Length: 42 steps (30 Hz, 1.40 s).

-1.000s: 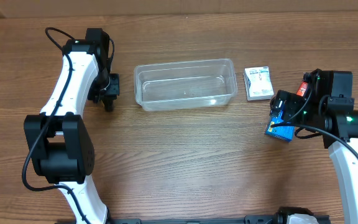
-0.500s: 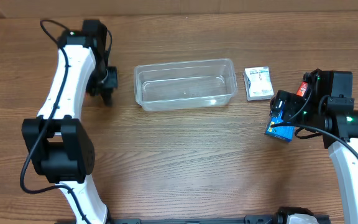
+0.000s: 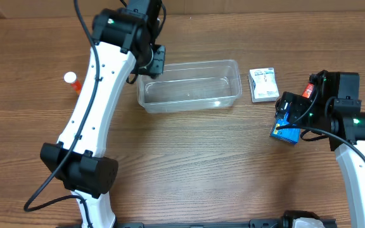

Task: Pack container
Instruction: 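Carry the dark bottle into the container's left end and release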

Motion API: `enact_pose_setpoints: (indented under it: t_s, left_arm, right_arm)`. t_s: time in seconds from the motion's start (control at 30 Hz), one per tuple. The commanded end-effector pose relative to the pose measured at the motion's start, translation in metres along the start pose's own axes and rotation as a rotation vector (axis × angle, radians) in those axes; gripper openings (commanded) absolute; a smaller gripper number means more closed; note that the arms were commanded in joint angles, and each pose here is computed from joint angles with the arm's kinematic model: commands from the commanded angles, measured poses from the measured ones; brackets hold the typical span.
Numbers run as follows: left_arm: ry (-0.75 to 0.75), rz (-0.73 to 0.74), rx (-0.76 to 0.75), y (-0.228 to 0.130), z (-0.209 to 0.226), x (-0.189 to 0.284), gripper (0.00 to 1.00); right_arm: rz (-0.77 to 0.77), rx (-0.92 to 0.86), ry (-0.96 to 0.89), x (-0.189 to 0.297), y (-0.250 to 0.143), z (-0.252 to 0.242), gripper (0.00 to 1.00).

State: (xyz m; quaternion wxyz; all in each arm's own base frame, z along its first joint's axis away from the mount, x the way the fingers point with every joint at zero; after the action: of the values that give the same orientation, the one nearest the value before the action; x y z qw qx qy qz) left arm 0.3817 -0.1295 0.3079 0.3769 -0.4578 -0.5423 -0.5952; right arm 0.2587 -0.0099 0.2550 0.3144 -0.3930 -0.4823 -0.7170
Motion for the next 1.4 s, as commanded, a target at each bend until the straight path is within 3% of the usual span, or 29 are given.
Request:
enact_pose_setpoints:
  t_s: [0.0,0.37,0.83,0.93,1.1,1.37]
  left_arm:
    - [0.009,0.035,0.043,-0.007,0.0,-0.02,0.04]
    - [0.028,0.003,0.085,-0.001,0.022,-0.095,0.04]
    - [0.055,0.194,0.059,-0.013,0.022,-0.172,0.05]
    - [0.053,0.19,0.04,-0.012,0.022,-0.171,0.31]
    - [0.044,0.173,0.028,-0.006,0.021,-0.163,0.51]
    - [0.024,0.043,0.034,0.032,0.018,-0.095,0.61]
  right_arm:
    - [-0.03,-0.004,0.009,0.008,0.007,0.002,1.0]
    - [-0.027,-0.005,0.008,0.008,0.007,0.002,1.0]
    - [-0.026,-0.005,0.008,0.008,0.007,0.002,1.0]
    - [-0.027,-0.004,0.008,0.008,0.006,0.002,1.0]
    - [-0.026,-0.004,0.008,0.008,0.006,0.002,1.0]
    - [-0.027,-0.005,0.008,0.008,0.006,0.002,1.0]
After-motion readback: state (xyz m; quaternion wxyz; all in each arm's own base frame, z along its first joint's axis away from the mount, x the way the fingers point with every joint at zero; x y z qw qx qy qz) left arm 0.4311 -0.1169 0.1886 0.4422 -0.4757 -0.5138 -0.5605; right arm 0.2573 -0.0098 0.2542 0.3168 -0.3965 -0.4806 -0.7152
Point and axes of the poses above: each gripper's point midway between its finger pads, its own x axis back along the fingers, its own z axis along the line the jaws close on, y = z × x, the point moved 8 cm from there along x, back along the fingers, and after that the axes turned 2 degrees about -x, right-handed, at the moved point
